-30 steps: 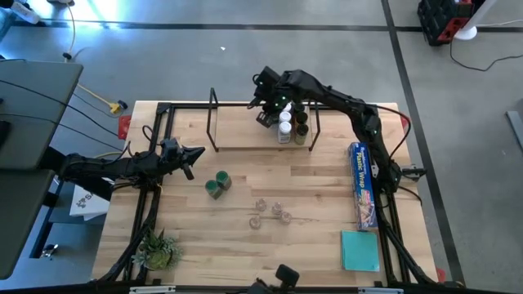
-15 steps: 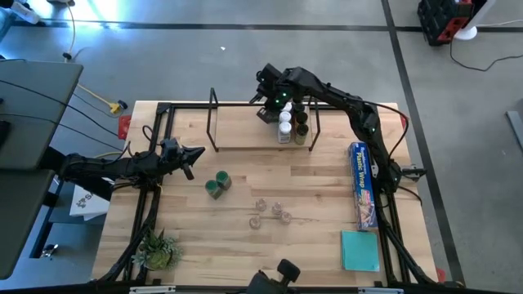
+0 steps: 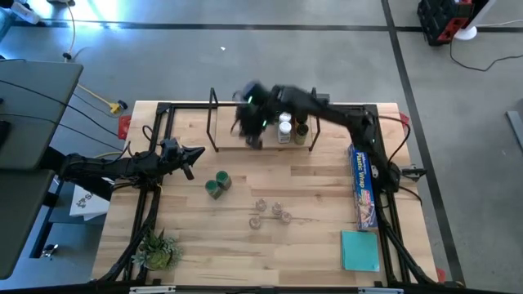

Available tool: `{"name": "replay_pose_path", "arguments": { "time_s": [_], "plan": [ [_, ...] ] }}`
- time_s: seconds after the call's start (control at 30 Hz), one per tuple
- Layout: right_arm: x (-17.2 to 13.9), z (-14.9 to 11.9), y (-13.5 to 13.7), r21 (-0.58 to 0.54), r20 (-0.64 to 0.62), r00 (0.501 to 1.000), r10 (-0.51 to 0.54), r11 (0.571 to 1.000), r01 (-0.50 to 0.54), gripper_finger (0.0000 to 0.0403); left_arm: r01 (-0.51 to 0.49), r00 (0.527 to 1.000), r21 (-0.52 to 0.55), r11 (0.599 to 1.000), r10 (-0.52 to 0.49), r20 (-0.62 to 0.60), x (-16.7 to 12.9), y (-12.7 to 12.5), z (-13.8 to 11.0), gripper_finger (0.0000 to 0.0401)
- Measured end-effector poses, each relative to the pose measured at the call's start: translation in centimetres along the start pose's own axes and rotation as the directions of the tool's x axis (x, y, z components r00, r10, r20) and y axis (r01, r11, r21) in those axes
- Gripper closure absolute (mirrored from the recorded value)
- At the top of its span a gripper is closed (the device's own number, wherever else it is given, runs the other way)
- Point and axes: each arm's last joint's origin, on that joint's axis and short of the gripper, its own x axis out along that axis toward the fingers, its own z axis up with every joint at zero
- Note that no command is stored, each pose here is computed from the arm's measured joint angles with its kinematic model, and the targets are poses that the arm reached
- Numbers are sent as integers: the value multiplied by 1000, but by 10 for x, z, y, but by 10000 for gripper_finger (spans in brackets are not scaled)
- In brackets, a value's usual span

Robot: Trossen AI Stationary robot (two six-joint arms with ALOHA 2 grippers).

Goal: Shelf spices
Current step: Put the top green seasoning bottle on the shelf and align with the other green seasoning bottles

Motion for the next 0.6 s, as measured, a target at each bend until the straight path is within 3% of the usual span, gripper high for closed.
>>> {"name": "replay_pose_path", "arguments": {
  "time_s": [0.2, 0.37, 0.5, 0.6],
  "plan": [
    [47, 11, 81, -182, 49, 993, 109, 978, -99, 376, 0, 1000, 0, 1000, 0, 0, 0, 0, 0, 396],
    [83, 13, 117, -190, 111, 981, 159, 972, -136, 311, 0, 1000, 0, 1000, 0, 1, 0, 0, 0, 396],
    [111, 12, 125, -121, 170, 980, 102, 989, -82, 242, -1, 1000, 0, 1000, 1, 0, 0, 0, 0, 396],
    [129, 7, 128, -55, 186, 982, -40, 997, 51, 192, 0, 1000, 0, 1000, 0, 1, 0, 0, 0, 396]
  ]
}}
